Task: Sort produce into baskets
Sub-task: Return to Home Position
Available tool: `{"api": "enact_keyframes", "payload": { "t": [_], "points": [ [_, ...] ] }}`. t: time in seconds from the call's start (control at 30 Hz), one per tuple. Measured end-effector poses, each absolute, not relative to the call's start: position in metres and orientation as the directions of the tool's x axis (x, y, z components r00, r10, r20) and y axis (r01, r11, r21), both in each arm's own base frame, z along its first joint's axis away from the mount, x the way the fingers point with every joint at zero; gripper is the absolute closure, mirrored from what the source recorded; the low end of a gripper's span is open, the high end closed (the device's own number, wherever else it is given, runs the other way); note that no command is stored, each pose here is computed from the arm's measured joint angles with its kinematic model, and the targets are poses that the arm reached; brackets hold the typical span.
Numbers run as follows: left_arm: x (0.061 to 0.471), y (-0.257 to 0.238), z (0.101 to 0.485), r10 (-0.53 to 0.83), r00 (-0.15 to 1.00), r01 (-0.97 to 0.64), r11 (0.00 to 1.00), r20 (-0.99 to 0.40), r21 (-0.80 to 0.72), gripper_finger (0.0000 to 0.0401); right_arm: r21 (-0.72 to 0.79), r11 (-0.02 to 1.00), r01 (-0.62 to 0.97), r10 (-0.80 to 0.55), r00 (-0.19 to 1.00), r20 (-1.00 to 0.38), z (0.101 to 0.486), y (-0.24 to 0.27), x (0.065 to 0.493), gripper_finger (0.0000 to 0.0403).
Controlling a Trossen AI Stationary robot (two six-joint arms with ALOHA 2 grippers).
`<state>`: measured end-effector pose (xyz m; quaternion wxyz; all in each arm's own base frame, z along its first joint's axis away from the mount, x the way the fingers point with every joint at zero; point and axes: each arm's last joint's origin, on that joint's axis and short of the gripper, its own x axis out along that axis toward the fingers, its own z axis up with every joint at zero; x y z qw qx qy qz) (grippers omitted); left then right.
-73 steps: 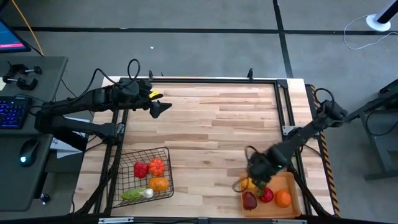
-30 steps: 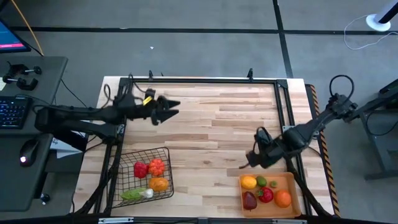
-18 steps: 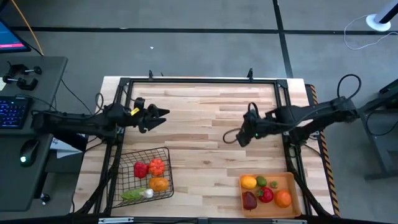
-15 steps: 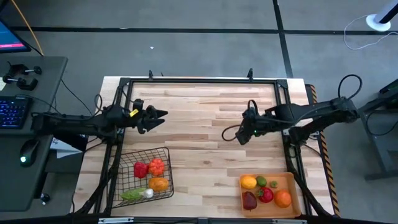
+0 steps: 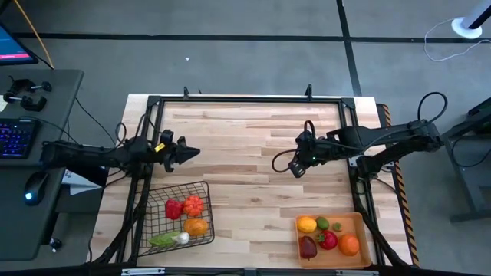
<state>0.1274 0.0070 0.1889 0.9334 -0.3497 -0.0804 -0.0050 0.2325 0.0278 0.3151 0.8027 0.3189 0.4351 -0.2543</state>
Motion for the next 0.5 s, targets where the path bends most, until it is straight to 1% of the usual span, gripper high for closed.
{"api": "enact_keyframes", "payload": {
  "t": [0.03,0.1,0.2,0.3,0.4,0.5],
  "points": [
    [0.126,0.006,0.185,0.045,0.985,0.076,0.755,0.167,-0.651,0.0388,0.292,0.667,0.686,-0.131,0.493,-0.86,0.315,0.028,0.233,0.0381],
    [0.125,0.006,0.183,0.051,0.988,0.055,0.759,0.144,-0.648,0.0382,0.299,0.661,0.688,-0.13,0.497,-0.858,0.315,0.028,0.233,0.0379],
    [0.124,0.004,0.183,0.04,0.989,0.059,0.78,0.143,-0.623,0.0388,0.316,0.663,0.679,-0.117,0.511,-0.852,0.316,0.029,0.234,0.0396],
    [0.123,0.003,0.183,0.013,0.989,0.082,0.784,0.149,-0.615,0.0398,0.341,0.674,0.656,-0.096,0.535,-0.839,0.314,0.033,0.237,0.0398],
    [0.123,0.002,0.184,-0.024,0.987,0.121,0.756,0.157,-0.643,0.0393,0.348,0.692,0.632,-0.067,0.537,-0.841,0.304,0.042,0.236,0.0401],
    [0.122,0.001,0.184,-0.042,0.987,0.139,0.707,0.155,-0.693,0.0392,0.377,0.689,0.619,-0.032,0.545,-0.838,0.287,0.049,0.233,0.0402]
  ]
}}
